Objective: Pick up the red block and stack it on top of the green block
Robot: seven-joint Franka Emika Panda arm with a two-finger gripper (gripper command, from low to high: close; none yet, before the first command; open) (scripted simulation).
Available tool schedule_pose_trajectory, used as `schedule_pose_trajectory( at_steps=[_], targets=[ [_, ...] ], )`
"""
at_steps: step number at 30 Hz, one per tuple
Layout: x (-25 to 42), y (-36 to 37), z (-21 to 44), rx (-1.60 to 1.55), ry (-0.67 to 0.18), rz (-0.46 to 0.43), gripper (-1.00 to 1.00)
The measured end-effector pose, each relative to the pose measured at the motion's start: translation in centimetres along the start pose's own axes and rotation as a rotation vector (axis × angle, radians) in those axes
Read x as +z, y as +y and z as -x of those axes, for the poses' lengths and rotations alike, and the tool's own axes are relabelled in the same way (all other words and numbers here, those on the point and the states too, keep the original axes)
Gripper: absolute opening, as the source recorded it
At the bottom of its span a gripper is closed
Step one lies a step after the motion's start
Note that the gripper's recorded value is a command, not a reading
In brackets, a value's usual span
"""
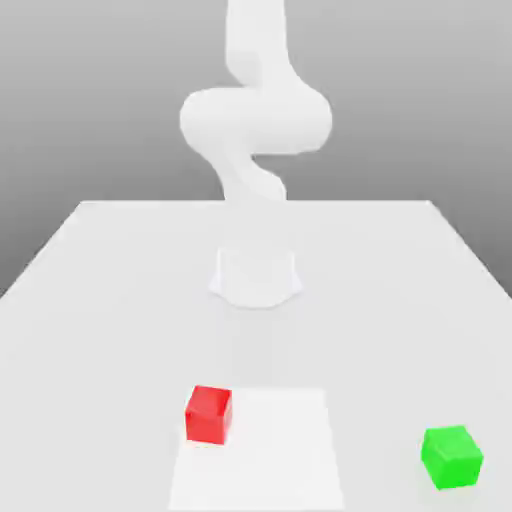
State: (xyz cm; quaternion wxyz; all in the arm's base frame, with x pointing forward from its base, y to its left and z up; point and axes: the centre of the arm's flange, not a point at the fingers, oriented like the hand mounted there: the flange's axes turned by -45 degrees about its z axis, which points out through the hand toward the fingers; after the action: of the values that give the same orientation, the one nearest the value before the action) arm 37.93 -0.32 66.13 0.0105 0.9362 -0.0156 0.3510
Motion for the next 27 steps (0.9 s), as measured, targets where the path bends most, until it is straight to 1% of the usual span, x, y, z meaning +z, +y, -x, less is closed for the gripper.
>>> schedule_pose_trajectory(
  at_steps=[4, 9, 14, 18, 20, 25, 26, 27],
  targets=[
    [10.4, 1.0, 3.1, 0.016, -0.155, 0.046, 0.0],
    [21.1, 2.9, 9.7, 0.046, -0.342, 0.076, 0.0],
    [28.9, 4.6, 18.4, 0.087, -0.522, 0.077, 0.0],
    [33.0, 5.4, 26.3, 0.13, -0.661, 0.057, 0.0],
    [34.5, 5.5, 29.1, 0.145, -0.702, 0.048, 0.0],
    [38.2, 5.4, 32.8, 0.148, -0.715, 0.045, 0.0],
    [38.8, 5.4, 33.5, 0.147, -0.716, 0.045, -1.0],
    [38.8, 5.4, 33.5, 0.147, -0.716, 0.045, -1.0]
  ],
)
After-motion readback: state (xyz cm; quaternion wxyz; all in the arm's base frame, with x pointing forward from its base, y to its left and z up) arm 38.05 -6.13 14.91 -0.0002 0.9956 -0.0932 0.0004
